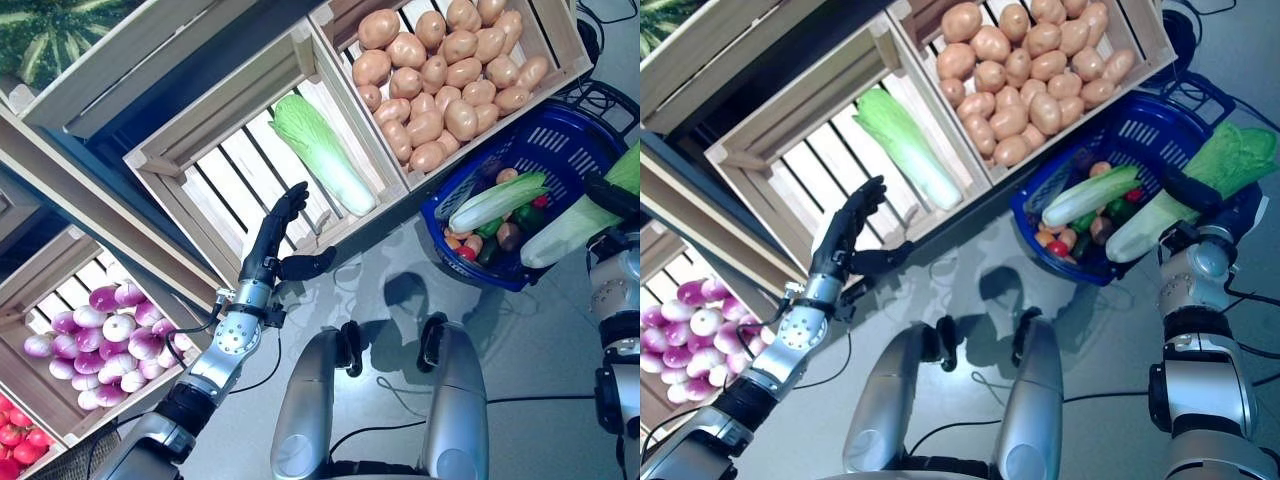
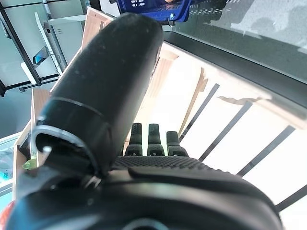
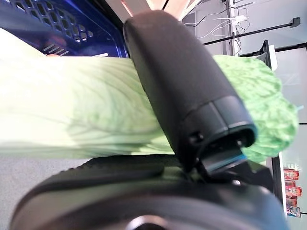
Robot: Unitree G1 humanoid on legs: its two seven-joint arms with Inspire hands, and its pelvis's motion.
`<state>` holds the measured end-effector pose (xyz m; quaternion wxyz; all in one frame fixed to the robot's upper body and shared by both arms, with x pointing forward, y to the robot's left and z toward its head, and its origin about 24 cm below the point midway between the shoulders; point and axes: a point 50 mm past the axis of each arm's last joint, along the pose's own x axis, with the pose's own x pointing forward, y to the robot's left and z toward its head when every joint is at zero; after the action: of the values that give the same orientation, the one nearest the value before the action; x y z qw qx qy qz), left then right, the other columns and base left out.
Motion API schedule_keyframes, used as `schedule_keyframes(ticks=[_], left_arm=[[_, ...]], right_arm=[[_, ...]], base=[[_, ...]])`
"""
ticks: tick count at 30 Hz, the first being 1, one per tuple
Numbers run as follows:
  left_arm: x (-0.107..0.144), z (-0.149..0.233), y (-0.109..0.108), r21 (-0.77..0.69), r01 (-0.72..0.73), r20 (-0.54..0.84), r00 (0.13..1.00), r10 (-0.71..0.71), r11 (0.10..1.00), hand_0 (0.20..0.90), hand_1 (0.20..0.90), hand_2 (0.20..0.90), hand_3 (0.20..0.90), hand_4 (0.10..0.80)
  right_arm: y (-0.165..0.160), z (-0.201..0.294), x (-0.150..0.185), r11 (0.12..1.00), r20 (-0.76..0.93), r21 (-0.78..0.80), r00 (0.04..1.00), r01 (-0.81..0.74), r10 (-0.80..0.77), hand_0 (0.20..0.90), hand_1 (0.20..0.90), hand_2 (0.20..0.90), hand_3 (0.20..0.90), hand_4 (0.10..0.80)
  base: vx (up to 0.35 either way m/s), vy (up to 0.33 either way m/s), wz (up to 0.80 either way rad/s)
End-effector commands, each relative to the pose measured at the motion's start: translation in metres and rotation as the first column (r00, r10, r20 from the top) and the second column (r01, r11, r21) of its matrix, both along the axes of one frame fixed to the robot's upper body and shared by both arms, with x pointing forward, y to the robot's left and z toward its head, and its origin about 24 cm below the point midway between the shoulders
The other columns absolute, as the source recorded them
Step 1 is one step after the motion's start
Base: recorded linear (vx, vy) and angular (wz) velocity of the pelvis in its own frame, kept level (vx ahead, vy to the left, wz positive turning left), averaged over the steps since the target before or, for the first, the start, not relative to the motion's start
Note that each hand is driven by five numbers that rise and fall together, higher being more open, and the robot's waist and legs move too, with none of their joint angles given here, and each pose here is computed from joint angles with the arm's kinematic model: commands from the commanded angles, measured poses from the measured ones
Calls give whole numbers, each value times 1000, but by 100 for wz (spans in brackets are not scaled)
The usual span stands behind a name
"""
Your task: Put vegetables into the basket
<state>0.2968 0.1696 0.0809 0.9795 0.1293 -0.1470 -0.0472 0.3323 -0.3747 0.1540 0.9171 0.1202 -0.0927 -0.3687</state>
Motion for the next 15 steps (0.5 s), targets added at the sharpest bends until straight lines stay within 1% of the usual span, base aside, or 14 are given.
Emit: schedule_keyframes(ticks=[1,4,10,13,14,15], left_arm=[[-2,55,1,-74,41,265,964,-20,996,900,900,900,900,800],[0,56,3,-60,43,262,965,-25,997,900,900,900,900,800],[2,56,7,-49,33,247,969,-19,998,900,900,900,900,800],[2,55,10,-39,21,247,969,-11,999,900,900,900,900,800],[2,56,11,-32,16,248,969,-8,999,900,900,900,900,800],[3,56,12,-29,13,246,969,-6,999,900,900,900,900,800]], right_arm=[[-8,81,1,978,203,-203,975,-53,95,900,900,900,900,800],[-5,78,3,968,180,-227,972,-105,148,900,900,900,900,800],[-5,76,2,959,174,-244,966,-146,191,900,900,900,900,800],[-1,80,3,960,243,-210,941,-184,234,900,900,900,900,800],[4,81,5,960,316,-169,911,-222,266,900,900,900,900,800],[9,80,7,953,343,-163,891,-257,299,900,900,900,900,800]], base=[[0,0,0],[11,-44,-2],[29,-43,3],[34,-34,6],[60,-40,1],[53,-31,2]])
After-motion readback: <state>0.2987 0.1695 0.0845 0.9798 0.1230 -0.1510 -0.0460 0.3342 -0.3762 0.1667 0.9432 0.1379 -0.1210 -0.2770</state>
